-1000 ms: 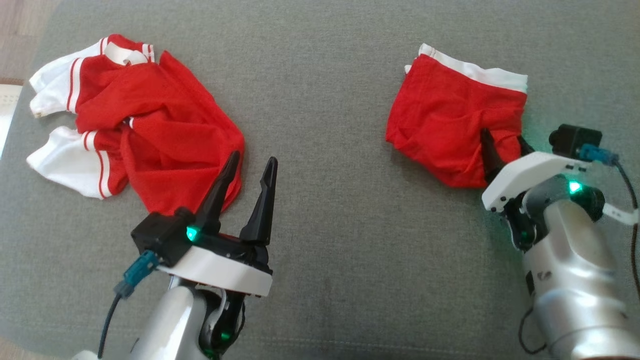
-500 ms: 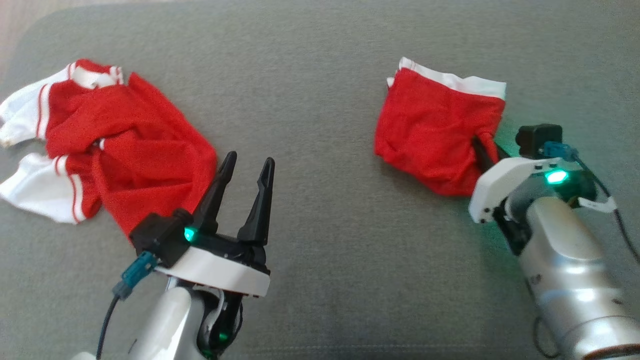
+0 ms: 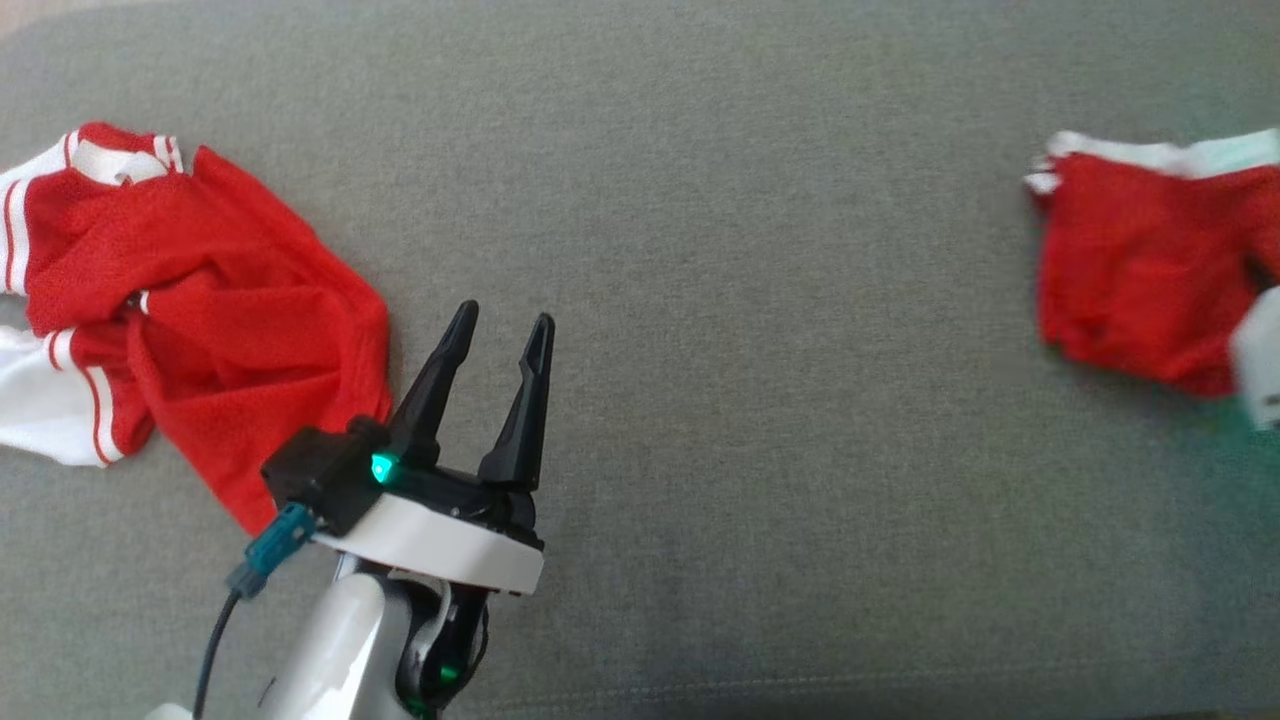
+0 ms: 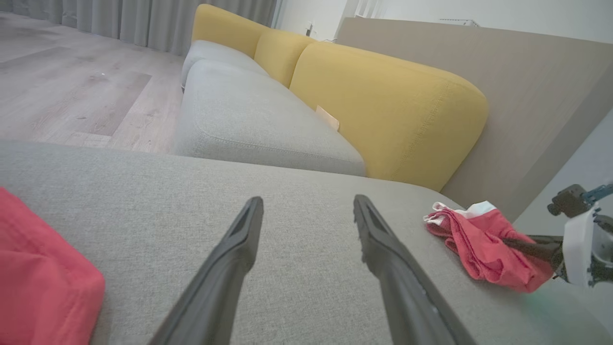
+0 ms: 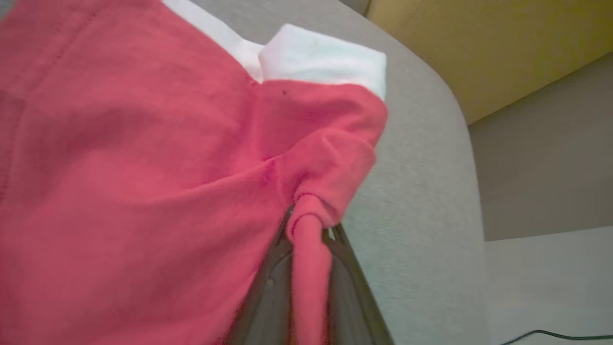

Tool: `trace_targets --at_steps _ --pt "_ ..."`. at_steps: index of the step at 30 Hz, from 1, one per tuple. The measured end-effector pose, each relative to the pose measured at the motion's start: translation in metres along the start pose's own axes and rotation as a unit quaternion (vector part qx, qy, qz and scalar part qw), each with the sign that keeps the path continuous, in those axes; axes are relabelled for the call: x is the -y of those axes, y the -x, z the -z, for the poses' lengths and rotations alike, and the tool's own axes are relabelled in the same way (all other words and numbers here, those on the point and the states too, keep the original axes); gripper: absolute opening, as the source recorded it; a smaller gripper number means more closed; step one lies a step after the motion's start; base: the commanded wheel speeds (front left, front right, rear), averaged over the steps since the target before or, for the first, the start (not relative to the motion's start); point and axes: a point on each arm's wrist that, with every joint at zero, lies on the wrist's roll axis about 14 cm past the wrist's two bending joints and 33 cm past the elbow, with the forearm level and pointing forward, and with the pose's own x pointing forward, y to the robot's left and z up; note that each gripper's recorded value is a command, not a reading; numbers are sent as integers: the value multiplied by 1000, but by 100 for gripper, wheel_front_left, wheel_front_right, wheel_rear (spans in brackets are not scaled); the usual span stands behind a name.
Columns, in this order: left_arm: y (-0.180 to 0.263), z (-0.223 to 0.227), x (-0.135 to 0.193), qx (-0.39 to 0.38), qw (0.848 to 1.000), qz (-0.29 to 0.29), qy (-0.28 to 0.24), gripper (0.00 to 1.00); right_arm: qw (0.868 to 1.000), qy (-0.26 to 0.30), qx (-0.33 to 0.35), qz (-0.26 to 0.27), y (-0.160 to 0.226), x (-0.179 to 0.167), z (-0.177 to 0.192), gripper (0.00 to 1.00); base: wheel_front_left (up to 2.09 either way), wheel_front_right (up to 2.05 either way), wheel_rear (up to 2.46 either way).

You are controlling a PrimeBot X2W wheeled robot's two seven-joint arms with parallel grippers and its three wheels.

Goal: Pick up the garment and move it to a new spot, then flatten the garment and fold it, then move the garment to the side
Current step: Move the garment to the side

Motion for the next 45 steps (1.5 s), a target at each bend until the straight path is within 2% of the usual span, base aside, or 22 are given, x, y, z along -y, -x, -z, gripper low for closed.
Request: trace_targets --at_steps 5,8,18,19,23,27,30,33,41,45 --pt "0 6 -8 -7 1000 -7 2 100 999 22 -24 33 -3 40 3 0 0 0 0" --pt "-3 5 -13 -6 1000 -13 0 100 998 15 -40 49 -7 55 9 0 0 0 0" --pt "-5 10 -27 -12 1000 -28 -2 100 996 -11 -47 80 -21 78 5 0 0 0 0" --pt "-5 10 -27 -12 1000 -28 -2 100 995 -15 -45 84 -20 80 6 100 0 0 0" --pt "-5 7 -25 -9 1000 -24 -3 100 995 -25 -10 100 -15 90 -5 100 0 0 0" --pt "-5 0 -19 1 1000 -17 -6 100 991 -39 58 110 -5 91 -34 100 0 0 0" --pt "-5 -9 -15 11 1000 -13 -9 100 985 -32 124 111 6 85 -66 100 0 0 0" --pt "-4 -18 -12 24 1000 -12 -12 100 975 -57 191 100 20 66 -96 100 0 0 0" --pt "13 -40 1 52 998 -8 -19 100 931 -153 328 42 78 -5 -139 100 0 0 0" --pt "21 -58 6 77 997 -9 -24 100 894 -226 386 22 114 -29 -145 100 0 0 0"
